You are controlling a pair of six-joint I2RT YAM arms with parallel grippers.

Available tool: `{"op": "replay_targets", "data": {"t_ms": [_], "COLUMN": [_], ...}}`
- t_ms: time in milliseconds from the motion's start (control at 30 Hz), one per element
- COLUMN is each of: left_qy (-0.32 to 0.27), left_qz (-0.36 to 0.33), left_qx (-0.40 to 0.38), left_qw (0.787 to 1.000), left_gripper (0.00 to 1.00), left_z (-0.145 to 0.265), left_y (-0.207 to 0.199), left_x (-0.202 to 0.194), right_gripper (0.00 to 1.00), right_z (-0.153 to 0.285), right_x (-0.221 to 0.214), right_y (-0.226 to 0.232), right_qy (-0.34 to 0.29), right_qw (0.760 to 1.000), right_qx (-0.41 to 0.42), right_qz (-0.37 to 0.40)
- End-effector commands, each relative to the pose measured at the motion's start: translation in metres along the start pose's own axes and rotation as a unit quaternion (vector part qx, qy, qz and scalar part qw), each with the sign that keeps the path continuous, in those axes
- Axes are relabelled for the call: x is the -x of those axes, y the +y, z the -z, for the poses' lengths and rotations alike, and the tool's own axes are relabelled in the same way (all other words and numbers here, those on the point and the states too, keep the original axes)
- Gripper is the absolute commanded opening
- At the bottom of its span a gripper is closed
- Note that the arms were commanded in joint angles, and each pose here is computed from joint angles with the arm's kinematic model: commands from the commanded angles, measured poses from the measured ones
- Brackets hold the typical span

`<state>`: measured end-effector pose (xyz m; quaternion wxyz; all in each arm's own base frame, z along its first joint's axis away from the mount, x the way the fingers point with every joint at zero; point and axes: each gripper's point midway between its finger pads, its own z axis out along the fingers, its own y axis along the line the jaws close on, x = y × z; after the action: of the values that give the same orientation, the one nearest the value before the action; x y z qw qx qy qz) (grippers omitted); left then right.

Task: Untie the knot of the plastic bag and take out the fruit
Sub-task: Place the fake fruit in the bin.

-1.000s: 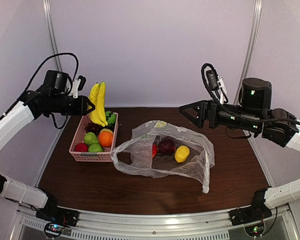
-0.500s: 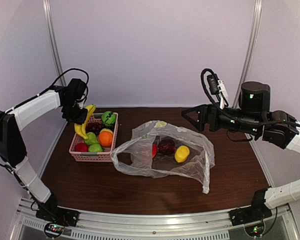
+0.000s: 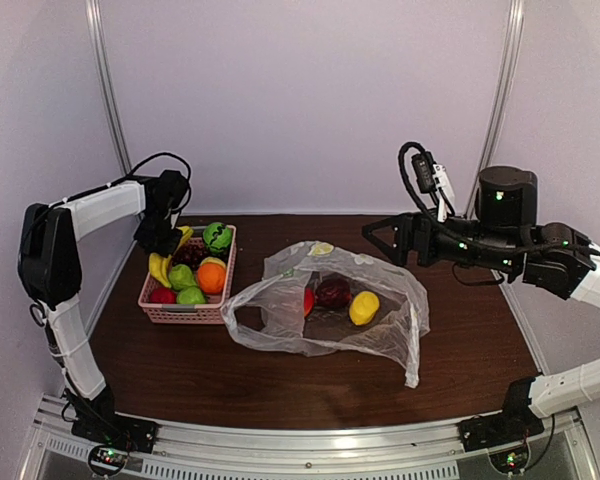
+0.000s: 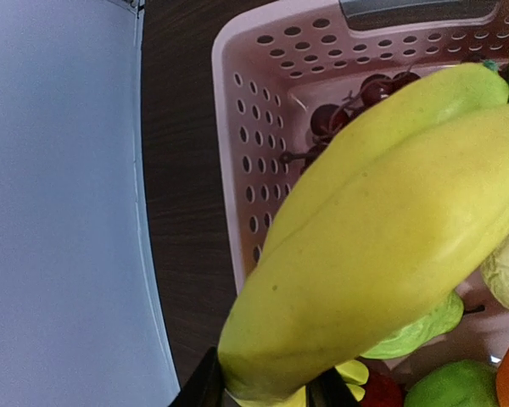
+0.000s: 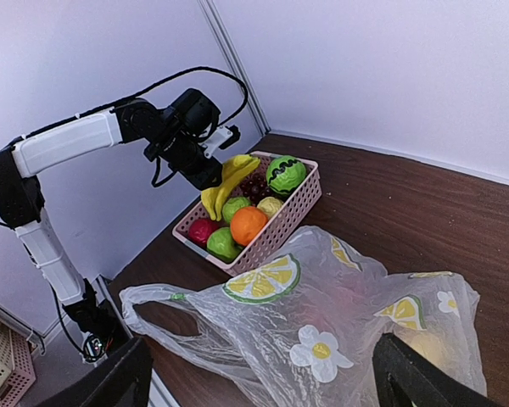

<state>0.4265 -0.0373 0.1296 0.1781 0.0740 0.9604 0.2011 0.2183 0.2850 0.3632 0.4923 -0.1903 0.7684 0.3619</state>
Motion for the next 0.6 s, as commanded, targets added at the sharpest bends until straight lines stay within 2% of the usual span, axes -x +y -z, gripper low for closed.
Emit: {"op": "replay_targets", "data": {"t_ms": [0, 100, 400, 567], "left_qy": [0.002, 0.005, -0.012, -0.072], "left_qz": [0.0, -0.001, 0.009, 0.04], "left_qx": [-0.005, -0.005, -0.018, -0.04], "left_qw": [1.0, 1.0, 1.0, 0.996], "left_gripper": [0.32, 0.47, 0.67, 0.78], "left_z": [-0.002, -0.004, 0.013, 0.057], "left_y": [0.003, 0.002, 0.006, 0.019], "left_x": [0.006, 0.005, 0.011, 0.019], "right_gripper": [0.91, 0.91, 0.91, 0.9], "right_z": [-0.005, -0.005, -0.005, -0.001], "right_x": [-0.005, -0.005, -0.006, -0.006], "right_y": [-0.007, -0.007, -0.008, -0.008], "right_qy": [0.006, 0.007, 0.01, 0.011], "right_qw": [1.0, 1.0, 1.0, 1.0], "right_qx": [-0.016, -0.016, -0.019, -0.018], "right_qz": [0.003, 0.004, 0.006, 0.02]}}
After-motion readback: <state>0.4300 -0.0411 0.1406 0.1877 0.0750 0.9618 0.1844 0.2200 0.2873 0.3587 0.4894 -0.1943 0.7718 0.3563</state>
